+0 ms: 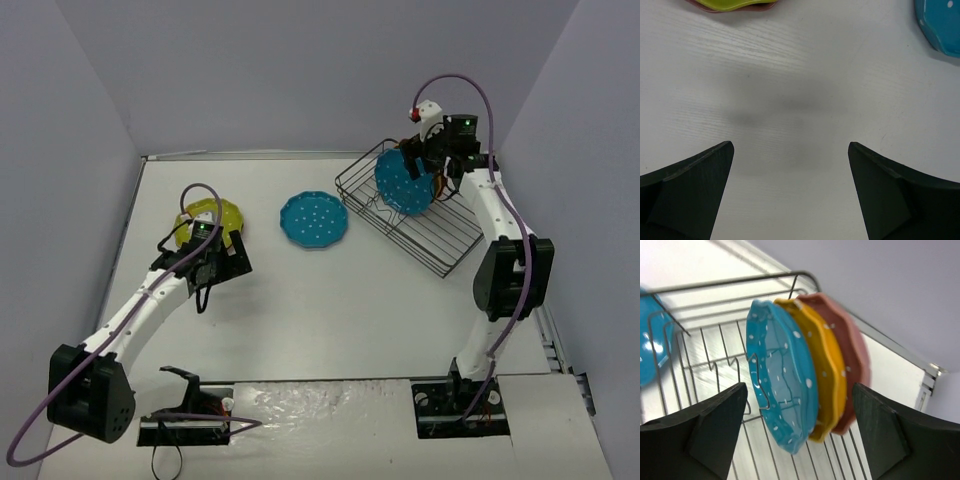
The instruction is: Load the plates into the dish rack
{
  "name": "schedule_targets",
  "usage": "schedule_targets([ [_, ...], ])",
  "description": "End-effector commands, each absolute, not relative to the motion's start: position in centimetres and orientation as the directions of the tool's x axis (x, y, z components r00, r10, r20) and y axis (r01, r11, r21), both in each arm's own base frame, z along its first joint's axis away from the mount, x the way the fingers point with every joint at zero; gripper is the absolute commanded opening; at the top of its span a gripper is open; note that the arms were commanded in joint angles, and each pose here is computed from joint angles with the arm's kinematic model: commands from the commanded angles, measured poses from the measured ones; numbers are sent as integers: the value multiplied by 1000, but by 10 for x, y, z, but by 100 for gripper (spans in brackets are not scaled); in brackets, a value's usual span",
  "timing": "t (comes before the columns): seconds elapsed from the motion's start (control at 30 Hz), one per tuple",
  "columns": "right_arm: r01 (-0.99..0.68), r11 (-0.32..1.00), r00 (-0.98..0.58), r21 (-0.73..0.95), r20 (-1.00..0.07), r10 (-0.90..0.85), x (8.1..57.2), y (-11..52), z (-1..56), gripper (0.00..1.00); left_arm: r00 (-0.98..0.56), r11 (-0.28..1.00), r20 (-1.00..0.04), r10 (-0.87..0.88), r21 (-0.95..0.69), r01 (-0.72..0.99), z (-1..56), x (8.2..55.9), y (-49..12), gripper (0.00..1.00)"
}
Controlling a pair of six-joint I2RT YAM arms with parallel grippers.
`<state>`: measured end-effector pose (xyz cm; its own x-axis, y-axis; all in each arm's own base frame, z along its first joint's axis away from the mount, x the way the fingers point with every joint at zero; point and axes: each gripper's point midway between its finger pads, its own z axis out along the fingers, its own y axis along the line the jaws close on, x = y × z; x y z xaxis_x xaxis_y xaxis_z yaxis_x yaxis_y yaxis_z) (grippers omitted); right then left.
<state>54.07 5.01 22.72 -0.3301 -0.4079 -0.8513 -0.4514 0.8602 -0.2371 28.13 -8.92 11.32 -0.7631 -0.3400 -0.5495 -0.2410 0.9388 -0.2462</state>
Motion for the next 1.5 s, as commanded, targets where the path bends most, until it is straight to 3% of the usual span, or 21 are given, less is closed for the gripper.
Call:
schedule_targets([
  [0.0, -278, 946, -168, -167, -961, -219, 516, 42, 344, 87, -687, 892, -582, -435, -380, -244, 149, 323, -113, 97],
  [0.2, -140, 980, -180, 138, -977, 112, 469, 38, 374, 100, -706, 877, -536, -462, -397, -273, 145, 360, -137, 97],
  [0.37, -129, 922, -228, 365, -916, 331, 427, 52, 364, 100, -735, 888, -518, -437, -379, -261, 132, 387, -160, 97],
  [0.9, -188, 890, -268, 416, -893, 361, 333, 67, 315, 100, -753, 886, -470, -461, -289, -362, 83, 448, -206, 91],
  [1.17, -205, 890, -299, 408, -892, 340, 314, 71, 301, 100, -759, 888, -462, -459, -243, -390, 61, 454, -210, 75],
  [1.4, -221, 883, -320, 413, -886, 335, 309, 77, 293, 100, -762, 885, -451, -466, -230, -405, 48, 455, -213, 51],
  [1.47, -226, 884, -319, 409, -889, 329, 309, 77, 293, 100, -765, 884, -442, -468, -227, -410, 44, 455, -215, 40],
])
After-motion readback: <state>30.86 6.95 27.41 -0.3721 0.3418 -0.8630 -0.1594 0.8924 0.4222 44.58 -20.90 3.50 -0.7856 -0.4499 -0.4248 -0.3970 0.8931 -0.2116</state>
